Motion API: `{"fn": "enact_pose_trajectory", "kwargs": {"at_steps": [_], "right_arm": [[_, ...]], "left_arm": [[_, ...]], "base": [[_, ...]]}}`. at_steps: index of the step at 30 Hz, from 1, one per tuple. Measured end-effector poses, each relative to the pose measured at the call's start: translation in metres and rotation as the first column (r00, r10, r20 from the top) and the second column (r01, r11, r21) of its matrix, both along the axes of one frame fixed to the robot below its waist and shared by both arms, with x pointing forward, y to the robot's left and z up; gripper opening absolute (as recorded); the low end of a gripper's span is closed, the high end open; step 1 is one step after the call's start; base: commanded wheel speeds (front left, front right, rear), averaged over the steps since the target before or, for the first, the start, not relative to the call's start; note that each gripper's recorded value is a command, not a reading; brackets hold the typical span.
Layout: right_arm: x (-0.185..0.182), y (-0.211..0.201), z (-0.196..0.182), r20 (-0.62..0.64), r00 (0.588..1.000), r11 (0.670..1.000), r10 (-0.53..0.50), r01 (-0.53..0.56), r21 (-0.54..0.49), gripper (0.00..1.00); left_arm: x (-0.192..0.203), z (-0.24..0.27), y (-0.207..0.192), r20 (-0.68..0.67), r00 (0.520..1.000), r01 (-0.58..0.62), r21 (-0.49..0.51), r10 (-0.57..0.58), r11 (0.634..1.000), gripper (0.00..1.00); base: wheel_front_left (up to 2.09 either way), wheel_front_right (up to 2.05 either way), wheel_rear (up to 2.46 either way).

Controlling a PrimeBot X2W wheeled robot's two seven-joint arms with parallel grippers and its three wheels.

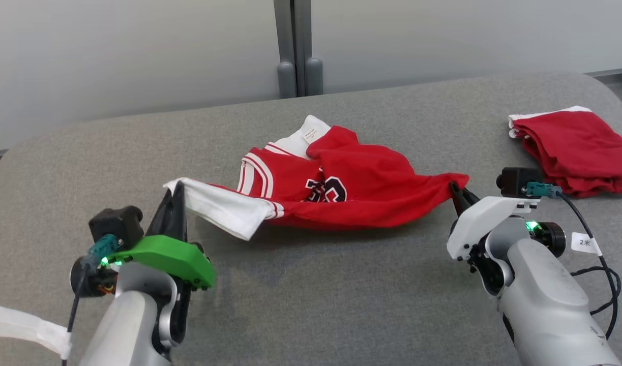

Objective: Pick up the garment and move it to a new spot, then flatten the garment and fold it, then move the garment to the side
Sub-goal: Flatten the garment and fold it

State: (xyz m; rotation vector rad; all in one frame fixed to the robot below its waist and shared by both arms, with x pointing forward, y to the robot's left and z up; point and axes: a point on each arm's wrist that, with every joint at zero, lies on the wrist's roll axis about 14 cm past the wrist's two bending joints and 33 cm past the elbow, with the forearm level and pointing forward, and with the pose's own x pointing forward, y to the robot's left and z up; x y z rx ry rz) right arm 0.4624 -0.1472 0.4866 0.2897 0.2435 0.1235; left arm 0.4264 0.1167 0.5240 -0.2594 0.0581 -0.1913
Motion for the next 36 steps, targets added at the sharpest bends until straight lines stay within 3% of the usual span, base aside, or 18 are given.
{"fn": "enact_pose_trajectory", "kwargs": {"at_steps": [5, 9, 13, 20, 24, 27, 30, 36], "right_arm": [[0.0, 0.0, 0.058, 0.149, 0.989, 0.997, 0.023, -0.033, 0.067, 0.0], [-0.008, -0.009, 0.115, 0.296, 0.955, 0.994, 0.029, -0.059, 0.093, 0.0], [-0.026, -0.019, 0.18, 0.451, 0.892, 0.985, 0.013, -0.089, 0.148, 0.0], [-0.074, -0.042, 0.273, 0.661, 0.75, 0.986, -0.017, -0.096, 0.133, 0.0], [-0.099, -0.053, 0.305, 0.721, 0.692, 0.992, -0.032, -0.066, 0.107, 0.0], [-0.11, -0.056, 0.319, 0.742, 0.669, 0.992, -0.043, -0.061, 0.113, 0.0], [-0.111, -0.062, 0.323, 0.738, 0.672, 0.991, -0.059, -0.047, 0.122, 0.0], [-0.073, -0.069, 0.297, 0.647, 0.758, 0.99, -0.085, -0.007, 0.139, 0.0]], "left_arm": [[0.005, 0.069, 0.004, 0.171, 0.985, 0.017, 0.02, -0.02, 1.0, 0.0], [0.0, 0.141, 0.009, 0.349, 0.937, 0.018, 0.027, -0.027, 0.999, 0.0], [-0.019, 0.215, 0.012, 0.526, 0.85, 0.022, 0.037, -0.038, 0.999, 0.0], [-0.065, 0.309, -0.003, 0.717, 0.689, 0.06, 0.095, -0.11, 0.994, 0.0], [-0.077, 0.333, -0.013, 0.745, 0.647, 0.056, 0.167, -0.163, 0.984, 0.0], [-0.077, 0.339, -0.02, 0.743, 0.638, 0.052, 0.221, -0.202, 0.974, 0.0], [-0.067, 0.33, -0.031, 0.71, 0.663, 0.078, 0.25, -0.237, 0.965, 0.0], [-0.022, 0.296, -0.036, 0.612, 0.752, 0.11, 0.252, -0.246, 0.962, 0.0]], "base": [[0.0, 0.0, 0.0], [0.0, 0.0, 0.0], [0.0, 0.0, 0.0], [0.0, 0.0, 0.0], [0.0, 0.0, 0.0], [0.0, 0.0, 0.0], [0.0, 0.0, 0.0], [0.0, 0.0, 0.0]]}}
